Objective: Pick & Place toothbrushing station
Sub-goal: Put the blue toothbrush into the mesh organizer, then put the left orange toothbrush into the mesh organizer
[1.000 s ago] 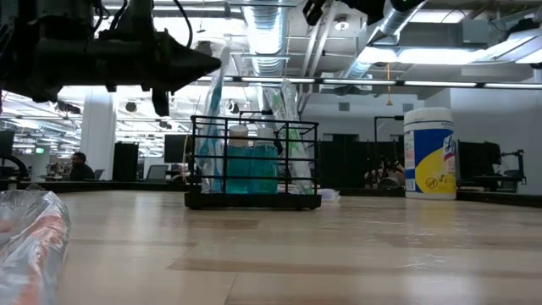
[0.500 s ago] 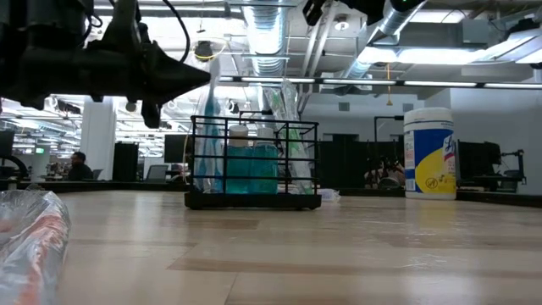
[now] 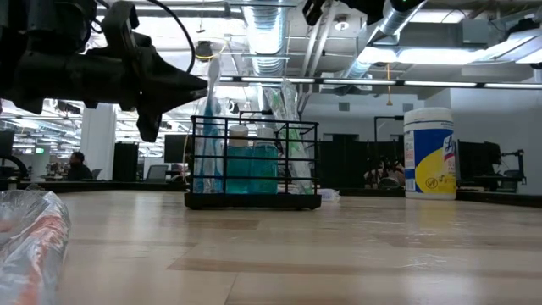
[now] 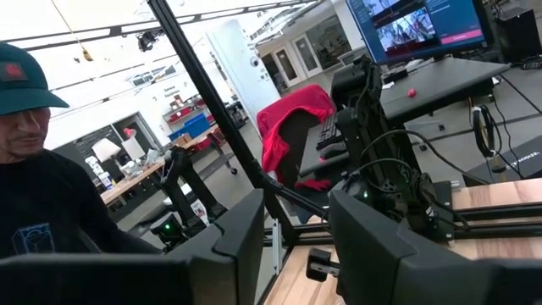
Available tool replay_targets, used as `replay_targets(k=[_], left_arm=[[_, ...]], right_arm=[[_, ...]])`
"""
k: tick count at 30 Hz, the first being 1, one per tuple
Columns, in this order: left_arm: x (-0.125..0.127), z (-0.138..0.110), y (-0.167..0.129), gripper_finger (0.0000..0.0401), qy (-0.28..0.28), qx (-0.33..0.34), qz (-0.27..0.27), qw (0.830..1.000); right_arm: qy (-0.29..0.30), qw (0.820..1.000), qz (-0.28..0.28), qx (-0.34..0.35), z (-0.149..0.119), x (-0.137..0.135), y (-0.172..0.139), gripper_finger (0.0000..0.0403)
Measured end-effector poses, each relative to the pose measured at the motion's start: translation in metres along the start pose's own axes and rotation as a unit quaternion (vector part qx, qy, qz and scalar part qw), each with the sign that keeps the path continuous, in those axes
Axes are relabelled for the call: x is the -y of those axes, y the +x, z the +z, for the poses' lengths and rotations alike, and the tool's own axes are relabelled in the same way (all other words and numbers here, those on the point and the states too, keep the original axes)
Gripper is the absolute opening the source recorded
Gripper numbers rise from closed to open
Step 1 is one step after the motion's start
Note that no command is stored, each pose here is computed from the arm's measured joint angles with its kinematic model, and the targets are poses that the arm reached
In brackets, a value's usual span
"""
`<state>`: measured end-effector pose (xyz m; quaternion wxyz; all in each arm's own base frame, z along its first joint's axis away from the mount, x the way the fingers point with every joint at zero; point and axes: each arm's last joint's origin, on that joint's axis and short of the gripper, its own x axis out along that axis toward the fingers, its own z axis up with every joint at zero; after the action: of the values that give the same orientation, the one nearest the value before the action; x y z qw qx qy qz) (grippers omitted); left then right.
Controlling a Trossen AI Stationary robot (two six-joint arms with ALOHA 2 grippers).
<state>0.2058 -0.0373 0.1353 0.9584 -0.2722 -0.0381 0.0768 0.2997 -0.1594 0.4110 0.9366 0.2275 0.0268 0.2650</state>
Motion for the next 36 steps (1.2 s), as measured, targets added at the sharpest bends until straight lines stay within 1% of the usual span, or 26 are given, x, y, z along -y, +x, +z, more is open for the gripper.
replay_targets(k=[4, 10, 12, 14, 18, 21, 23, 26, 27, 30, 34, 36], left_arm=[[0.0, 0.0, 0.0, 0.0121, -0.032, 0.0, 0.0, 0.999], [0.0, 0.001, 0.0, 0.0242, -0.039, 0.003, -0.002, 0.999], [0.002, 0.004, -0.001, 0.0269, -0.043, 0.011, -0.007, 0.999], [0.005, 0.01, -0.002, 0.0284, -0.042, 0.03, -0.007, 0.999], [0.009, 0.028, -0.006, 0.0288, -0.007, 0.089, 0.015, 0.996], [0.004, 0.037, -0.013, 0.0285, 0.008, 0.114, 0.043, 0.993], [-0.003, 0.042, -0.02, 0.0282, 0.005, 0.124, 0.062, 0.99], [-0.004, 0.058, -0.026, 0.0274, -0.021, 0.172, 0.066, 0.983], [-0.004, 0.065, -0.027, 0.027, -0.03, 0.191, 0.062, 0.979], [0.002, 0.088, -0.026, 0.0252, -0.043, 0.237, 0.026, 0.97], [0.013, 0.122, -0.023, 0.0229, -0.035, 0.283, -0.055, 0.957], [0.02, 0.139, -0.019, 0.0219, -0.03, 0.295, -0.091, 0.951]], right_arm=[[0.0, 1.0, 0.0, 0.0, 0.0, 0.0, 0.0, 0.0127], [0.0, 1.0, 0.0, 0.0, 0.0, 0.0, 0.0, 0.0127], [-0.001, 1.0, 0.001, 0.0, 0.0, 0.0, 0.0, 0.0127], [-0.002, 1.0, 0.002, 0.0, 0.0, 0.0, 0.0, 0.0127], [-0.009, 1.0, 0.004, 0.003, 0.001, -0.001, 0.0, 0.0127], [-0.012, 1.0, 0.008, 0.009, 0.004, -0.003, 0.0, 0.0127], [-0.018, 1.0, 0.012, 0.015, 0.005, -0.004, 0.0, 0.0127], [-0.029, 0.999, 0.016, 0.022, 0.008, -0.006, 0.0, 0.0127], [-0.032, 0.999, 0.018, 0.026, 0.009, -0.007, 0.0, 0.0127], [-0.046, 0.998, 0.014, 0.039, 0.011, -0.008, -0.001, 0.0127], [-0.055, 0.996, -0.015, 0.073, 0.015, -0.008, -0.001, 0.0127], [-0.053, 0.994, -0.032, 0.089, 0.015, -0.008, 0.001, 0.0127]])
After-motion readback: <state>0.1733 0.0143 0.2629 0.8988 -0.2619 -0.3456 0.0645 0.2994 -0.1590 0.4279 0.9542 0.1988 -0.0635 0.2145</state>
